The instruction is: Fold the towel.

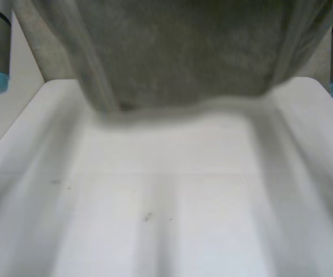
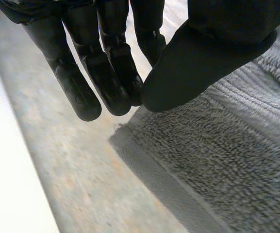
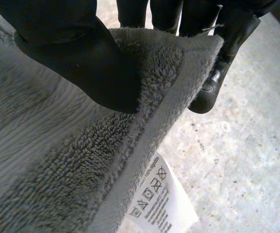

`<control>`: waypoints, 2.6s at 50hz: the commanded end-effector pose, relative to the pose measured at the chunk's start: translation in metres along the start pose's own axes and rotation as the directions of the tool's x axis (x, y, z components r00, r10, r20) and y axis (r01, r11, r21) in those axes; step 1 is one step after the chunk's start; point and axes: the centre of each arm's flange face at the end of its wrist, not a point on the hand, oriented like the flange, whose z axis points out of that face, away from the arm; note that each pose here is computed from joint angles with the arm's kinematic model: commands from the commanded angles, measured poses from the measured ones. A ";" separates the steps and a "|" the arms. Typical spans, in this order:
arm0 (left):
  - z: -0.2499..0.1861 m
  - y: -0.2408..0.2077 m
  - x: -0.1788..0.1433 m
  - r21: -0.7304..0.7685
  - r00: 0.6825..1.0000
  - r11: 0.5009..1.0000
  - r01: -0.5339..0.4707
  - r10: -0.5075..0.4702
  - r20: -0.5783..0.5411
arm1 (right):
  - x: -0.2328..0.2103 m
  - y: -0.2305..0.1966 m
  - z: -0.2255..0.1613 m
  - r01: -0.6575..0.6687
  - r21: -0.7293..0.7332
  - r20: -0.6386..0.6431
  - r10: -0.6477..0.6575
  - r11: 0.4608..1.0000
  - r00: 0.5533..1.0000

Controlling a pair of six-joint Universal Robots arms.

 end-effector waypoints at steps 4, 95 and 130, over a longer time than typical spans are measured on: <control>-0.038 0.046 0.005 -0.208 0.999 0.978 0.035 -0.037 -0.008 | -0.029 0.046 -0.051 0.025 -0.294 0.235 0.046 0.956 0.971; -0.220 0.077 -0.024 -0.638 0.951 0.728 -0.249 0.061 -0.302 | 0.013 0.096 -0.171 0.244 -0.742 0.480 0.241 0.624 0.843; -0.012 0.041 -0.002 0.015 0.998 0.998 -0.057 0.057 0.025 | -0.007 0.048 -0.011 0.042 0.052 0.005 -0.043 0.998 0.999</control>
